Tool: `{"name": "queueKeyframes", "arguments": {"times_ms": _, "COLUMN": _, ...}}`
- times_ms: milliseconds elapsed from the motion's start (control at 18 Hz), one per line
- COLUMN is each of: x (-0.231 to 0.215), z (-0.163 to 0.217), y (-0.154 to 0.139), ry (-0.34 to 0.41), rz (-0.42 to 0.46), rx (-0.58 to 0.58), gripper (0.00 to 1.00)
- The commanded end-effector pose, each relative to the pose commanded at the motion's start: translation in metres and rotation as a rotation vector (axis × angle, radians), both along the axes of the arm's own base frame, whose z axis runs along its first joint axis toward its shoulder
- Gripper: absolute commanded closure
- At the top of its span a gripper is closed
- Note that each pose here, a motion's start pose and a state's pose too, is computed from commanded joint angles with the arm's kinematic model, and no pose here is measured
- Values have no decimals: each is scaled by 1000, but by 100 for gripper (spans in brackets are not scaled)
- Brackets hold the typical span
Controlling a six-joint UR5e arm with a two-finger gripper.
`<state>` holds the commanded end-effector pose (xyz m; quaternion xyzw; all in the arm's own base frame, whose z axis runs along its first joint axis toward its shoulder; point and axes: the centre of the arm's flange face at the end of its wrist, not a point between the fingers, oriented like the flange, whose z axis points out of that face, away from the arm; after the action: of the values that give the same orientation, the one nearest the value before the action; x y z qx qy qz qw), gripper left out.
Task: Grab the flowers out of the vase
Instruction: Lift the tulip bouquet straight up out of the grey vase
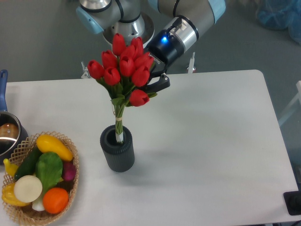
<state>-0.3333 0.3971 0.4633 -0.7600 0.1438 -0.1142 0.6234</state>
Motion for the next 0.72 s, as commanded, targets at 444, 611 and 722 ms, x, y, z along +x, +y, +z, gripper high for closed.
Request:
{"name": "queueKeyframes", "arguments": {"times_ms": 444, "x": -25, "z": 23, "y": -18, "ry": -7, "rz": 61, "rx": 19, "gripper": 56}}
{"name": "queueKeyframes", "arguments": {"times_ms": 611, "x": -35, "z": 25, "y": -23, "ry": -2, "rz": 78, "rx": 21, "gripper": 56}}
{"name": "queueKeyframes", "arguments": {"times_ms": 722, "x": -44, "z": 27, "y": -30, "ry": 2, "rz": 98, "rx": 22, "gripper": 56}}
